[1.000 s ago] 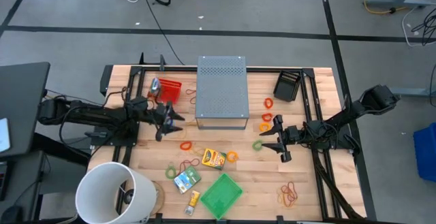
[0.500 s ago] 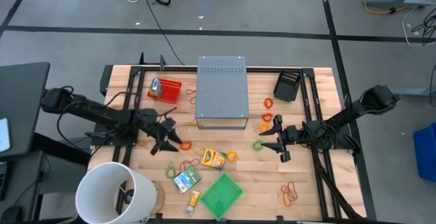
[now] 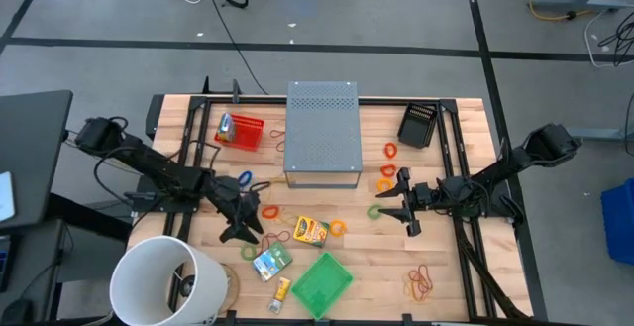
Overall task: Pick & Place Office Desk Supplies
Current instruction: Put the yellow crayon box into the red basket
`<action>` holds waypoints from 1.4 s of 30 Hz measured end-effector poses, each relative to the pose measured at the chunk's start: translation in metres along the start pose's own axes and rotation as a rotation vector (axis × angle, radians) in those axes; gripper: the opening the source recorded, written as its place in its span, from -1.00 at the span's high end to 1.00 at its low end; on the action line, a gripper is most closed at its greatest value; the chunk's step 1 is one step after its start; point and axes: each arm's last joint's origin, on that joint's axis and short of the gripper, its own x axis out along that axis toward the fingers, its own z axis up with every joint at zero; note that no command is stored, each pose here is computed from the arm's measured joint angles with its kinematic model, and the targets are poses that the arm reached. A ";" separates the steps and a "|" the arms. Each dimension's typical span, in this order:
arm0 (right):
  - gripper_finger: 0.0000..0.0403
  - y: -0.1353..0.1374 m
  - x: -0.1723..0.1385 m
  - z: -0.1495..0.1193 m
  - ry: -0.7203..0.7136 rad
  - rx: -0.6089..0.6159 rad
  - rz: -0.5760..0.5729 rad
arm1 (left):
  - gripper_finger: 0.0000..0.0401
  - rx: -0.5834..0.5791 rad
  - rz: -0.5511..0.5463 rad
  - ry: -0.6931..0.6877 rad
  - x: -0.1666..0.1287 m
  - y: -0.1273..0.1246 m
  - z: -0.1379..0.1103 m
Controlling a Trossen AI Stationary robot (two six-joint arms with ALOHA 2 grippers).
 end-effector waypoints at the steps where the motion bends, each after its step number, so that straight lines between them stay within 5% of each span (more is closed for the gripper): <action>1: 0.06 0.000 0.000 0.000 0.003 0.004 -0.003 | -0.08 -0.005 -0.006 0.009 0.004 -0.003 0.002; 15: 0.06 0.000 0.000 -0.004 0.041 -0.005 -0.005 | -0.09 -0.103 0.043 0.130 0.052 -0.011 0.010; 22: 0.06 0.000 0.000 -0.005 0.052 -0.016 -0.004 | -0.13 -0.154 0.153 0.145 0.053 -0.004 0.004; 42: 0.06 -0.001 0.000 -0.005 0.055 -0.049 -0.047 | -0.13 -0.202 0.219 0.196 0.052 -0.001 -0.004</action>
